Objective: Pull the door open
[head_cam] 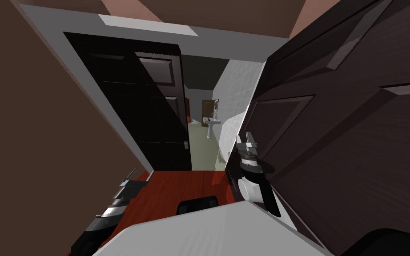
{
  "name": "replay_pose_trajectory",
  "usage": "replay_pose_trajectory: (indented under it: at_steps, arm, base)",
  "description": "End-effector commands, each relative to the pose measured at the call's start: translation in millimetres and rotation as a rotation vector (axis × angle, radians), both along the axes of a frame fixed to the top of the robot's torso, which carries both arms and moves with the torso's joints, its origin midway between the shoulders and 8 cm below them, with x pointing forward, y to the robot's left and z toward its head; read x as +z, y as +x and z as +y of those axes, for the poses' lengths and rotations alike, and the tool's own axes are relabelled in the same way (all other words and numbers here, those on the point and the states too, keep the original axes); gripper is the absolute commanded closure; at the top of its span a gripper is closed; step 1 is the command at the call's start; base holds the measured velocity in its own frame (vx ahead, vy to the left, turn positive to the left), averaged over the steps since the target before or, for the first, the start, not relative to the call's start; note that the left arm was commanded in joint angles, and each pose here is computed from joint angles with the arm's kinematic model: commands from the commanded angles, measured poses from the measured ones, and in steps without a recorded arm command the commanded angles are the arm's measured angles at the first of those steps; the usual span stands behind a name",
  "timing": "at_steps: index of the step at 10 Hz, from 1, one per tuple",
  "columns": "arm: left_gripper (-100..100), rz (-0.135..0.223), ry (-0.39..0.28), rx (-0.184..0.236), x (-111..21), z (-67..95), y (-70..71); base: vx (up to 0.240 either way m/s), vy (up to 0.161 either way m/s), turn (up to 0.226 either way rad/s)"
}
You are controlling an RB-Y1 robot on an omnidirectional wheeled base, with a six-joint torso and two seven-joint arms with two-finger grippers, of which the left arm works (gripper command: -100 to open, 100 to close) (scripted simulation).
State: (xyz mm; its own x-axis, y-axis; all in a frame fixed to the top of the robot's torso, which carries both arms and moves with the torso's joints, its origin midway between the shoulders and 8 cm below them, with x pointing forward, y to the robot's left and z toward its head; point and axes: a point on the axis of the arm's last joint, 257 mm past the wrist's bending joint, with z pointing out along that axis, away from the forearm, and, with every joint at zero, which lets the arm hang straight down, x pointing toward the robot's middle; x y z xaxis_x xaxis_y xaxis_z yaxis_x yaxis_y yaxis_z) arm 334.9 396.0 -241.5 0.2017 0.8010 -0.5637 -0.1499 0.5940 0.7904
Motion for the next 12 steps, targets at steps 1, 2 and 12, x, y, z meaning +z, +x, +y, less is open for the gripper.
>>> replay_pose_trajectory:
  at_steps: [1,2,12]
  arm:
    - [-100,0.014,0.05,0.012,-10.2,2.2,-4.8]
    - [-100,0.022,0.077,0.018,-15.9,2.8,-7.4]
    - [-100,0.098,0.316,0.058,-69.3,2.0,-34.7]
  base:
    - [0.113,-0.056,-0.004]
    - [0.104,-0.04,-0.003]
    - [0.098,-0.047,-0.004]
